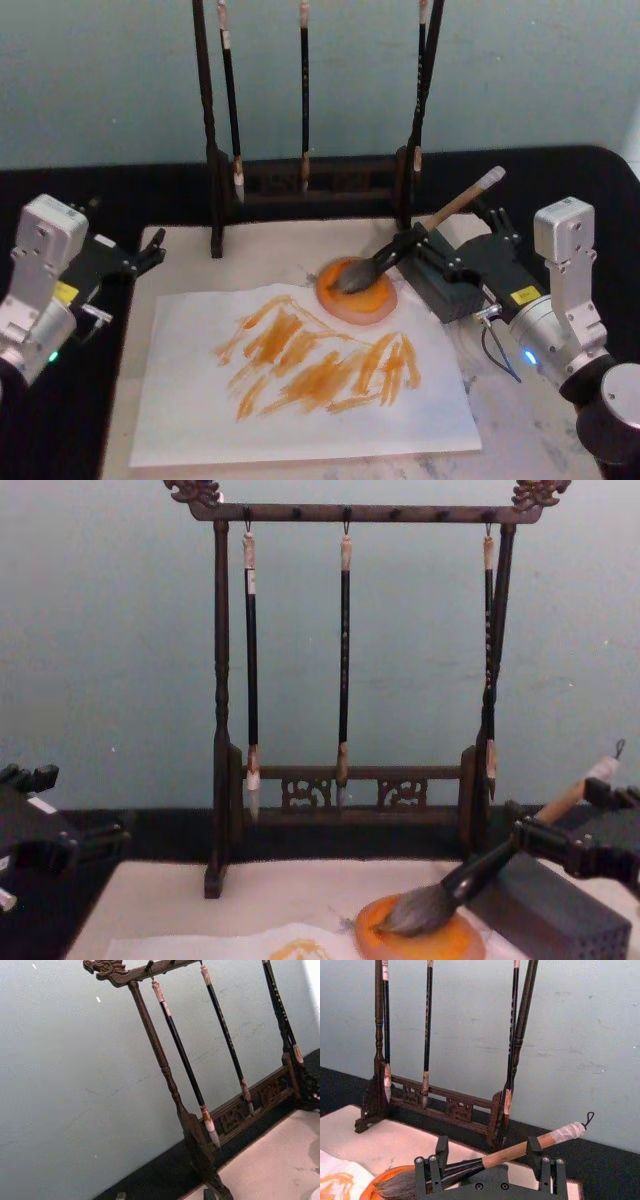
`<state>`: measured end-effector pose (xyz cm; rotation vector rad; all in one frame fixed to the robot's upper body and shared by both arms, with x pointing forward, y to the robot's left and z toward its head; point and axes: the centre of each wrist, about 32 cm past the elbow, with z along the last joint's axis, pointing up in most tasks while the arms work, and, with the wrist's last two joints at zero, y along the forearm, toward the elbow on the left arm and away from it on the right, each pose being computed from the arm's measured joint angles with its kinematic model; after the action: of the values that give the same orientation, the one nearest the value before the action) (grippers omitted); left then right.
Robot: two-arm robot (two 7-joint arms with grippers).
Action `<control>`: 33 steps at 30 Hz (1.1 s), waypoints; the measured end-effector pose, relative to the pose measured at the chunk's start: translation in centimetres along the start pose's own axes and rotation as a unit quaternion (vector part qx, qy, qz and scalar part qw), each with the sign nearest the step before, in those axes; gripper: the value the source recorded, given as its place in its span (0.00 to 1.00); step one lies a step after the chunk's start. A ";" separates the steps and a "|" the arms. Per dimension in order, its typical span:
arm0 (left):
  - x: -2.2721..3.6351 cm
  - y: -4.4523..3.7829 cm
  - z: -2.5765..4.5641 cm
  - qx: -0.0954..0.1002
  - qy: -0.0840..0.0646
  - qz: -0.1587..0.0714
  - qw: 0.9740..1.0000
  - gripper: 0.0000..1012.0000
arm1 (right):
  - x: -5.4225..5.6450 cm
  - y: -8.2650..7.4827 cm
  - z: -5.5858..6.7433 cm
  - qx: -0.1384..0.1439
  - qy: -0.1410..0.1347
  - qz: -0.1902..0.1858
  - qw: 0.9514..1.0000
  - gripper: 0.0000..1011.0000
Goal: Pick up the brush from the inkstone, write on the paper, then place the brush back to its original position.
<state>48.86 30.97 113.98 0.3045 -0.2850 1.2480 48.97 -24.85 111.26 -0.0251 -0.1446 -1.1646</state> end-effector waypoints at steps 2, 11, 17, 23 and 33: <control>0.00 0.00 0.00 0.000 0.000 0.000 1.000 0.99 | 0.0 0.0 0.0 0.000 0.000 0.000 1.000 0.99; 0.00 0.00 0.00 0.000 0.000 0.000 1.000 0.99 | 0.0 0.0 0.0 0.000 0.000 0.000 1.000 0.99; 0.00 0.00 0.00 0.000 0.000 0.000 1.000 0.99 | 0.0 0.0 0.0 0.000 0.000 0.000 1.000 0.99; 0.00 0.00 0.00 0.000 0.000 0.000 1.000 0.99 | 0.0 0.0 0.0 0.000 0.000 0.000 1.000 0.99; 0.00 0.00 0.00 0.000 0.000 0.000 1.000 0.99 | 0.0 0.0 0.0 0.000 0.000 0.000 1.000 0.99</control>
<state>48.86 30.97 113.98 0.3045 -0.2850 1.2480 48.96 -24.85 111.25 -0.0252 -0.1446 -1.1646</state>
